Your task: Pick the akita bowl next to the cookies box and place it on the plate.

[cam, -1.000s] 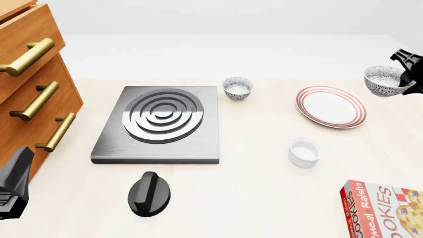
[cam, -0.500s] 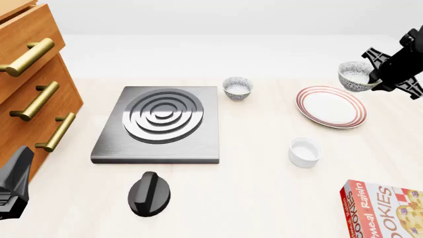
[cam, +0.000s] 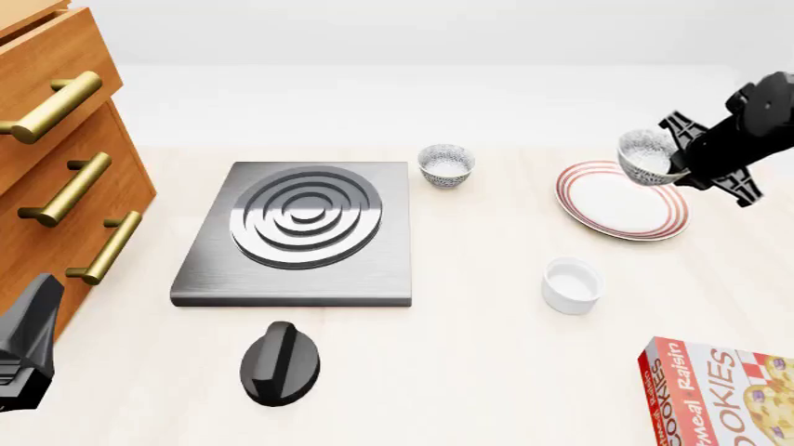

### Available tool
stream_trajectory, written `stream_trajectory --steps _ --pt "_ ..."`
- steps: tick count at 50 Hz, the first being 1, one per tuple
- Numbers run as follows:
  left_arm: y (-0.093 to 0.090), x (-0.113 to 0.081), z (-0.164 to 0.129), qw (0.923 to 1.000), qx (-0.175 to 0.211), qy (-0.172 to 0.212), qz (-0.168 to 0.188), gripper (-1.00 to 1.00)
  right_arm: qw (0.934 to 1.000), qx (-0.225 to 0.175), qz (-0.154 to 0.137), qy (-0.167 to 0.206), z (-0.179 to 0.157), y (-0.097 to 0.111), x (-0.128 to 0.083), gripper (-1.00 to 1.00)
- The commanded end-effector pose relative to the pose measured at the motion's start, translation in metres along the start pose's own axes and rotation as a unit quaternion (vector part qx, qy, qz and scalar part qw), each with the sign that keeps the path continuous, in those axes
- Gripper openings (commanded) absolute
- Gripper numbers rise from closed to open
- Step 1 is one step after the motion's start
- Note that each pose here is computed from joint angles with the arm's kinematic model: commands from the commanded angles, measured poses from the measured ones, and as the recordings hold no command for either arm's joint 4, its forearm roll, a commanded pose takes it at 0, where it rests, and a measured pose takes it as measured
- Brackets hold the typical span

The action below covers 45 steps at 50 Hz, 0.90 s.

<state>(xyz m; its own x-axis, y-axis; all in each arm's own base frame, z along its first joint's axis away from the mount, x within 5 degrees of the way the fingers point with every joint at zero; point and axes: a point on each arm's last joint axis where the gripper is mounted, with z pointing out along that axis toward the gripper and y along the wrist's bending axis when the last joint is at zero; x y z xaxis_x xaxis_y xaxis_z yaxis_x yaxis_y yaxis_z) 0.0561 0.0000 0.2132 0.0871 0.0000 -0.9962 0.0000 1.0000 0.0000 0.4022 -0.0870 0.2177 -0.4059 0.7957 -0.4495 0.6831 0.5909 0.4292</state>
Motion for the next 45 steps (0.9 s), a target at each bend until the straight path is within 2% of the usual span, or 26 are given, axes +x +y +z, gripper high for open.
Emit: stream_trajectory --steps 1,6,23,24,45 --pt "0.000 0.000 0.000 1.0000 0.000 0.000 0.000 1.00 1.0000 0.002 0.006 -0.007 0.015 -0.007 -0.006 -1.00" --pt "0.000 0.000 0.000 1.0000 0.000 0.000 0.000 1.00 0.9999 -0.003 0.011 -0.008 0.020 -0.004 -0.003 -1.00" --pt "0.000 0.000 0.000 1.0000 0.000 0.000 0.000 1.00 1.0000 -0.003 0.003 -0.005 0.040 0.000 -0.003 -1.00" --pt "0.000 0.000 0.000 1.0000 0.000 0.000 0.000 1.00 1.0000 -0.007 0.004 -0.003 0.041 0.003 0.002 -1.00" --pt "0.000 0.000 0.000 1.0000 0.000 0.000 0.000 1.00 1.0000 -0.002 0.004 0.000 0.063 0.000 0.001 -1.00"
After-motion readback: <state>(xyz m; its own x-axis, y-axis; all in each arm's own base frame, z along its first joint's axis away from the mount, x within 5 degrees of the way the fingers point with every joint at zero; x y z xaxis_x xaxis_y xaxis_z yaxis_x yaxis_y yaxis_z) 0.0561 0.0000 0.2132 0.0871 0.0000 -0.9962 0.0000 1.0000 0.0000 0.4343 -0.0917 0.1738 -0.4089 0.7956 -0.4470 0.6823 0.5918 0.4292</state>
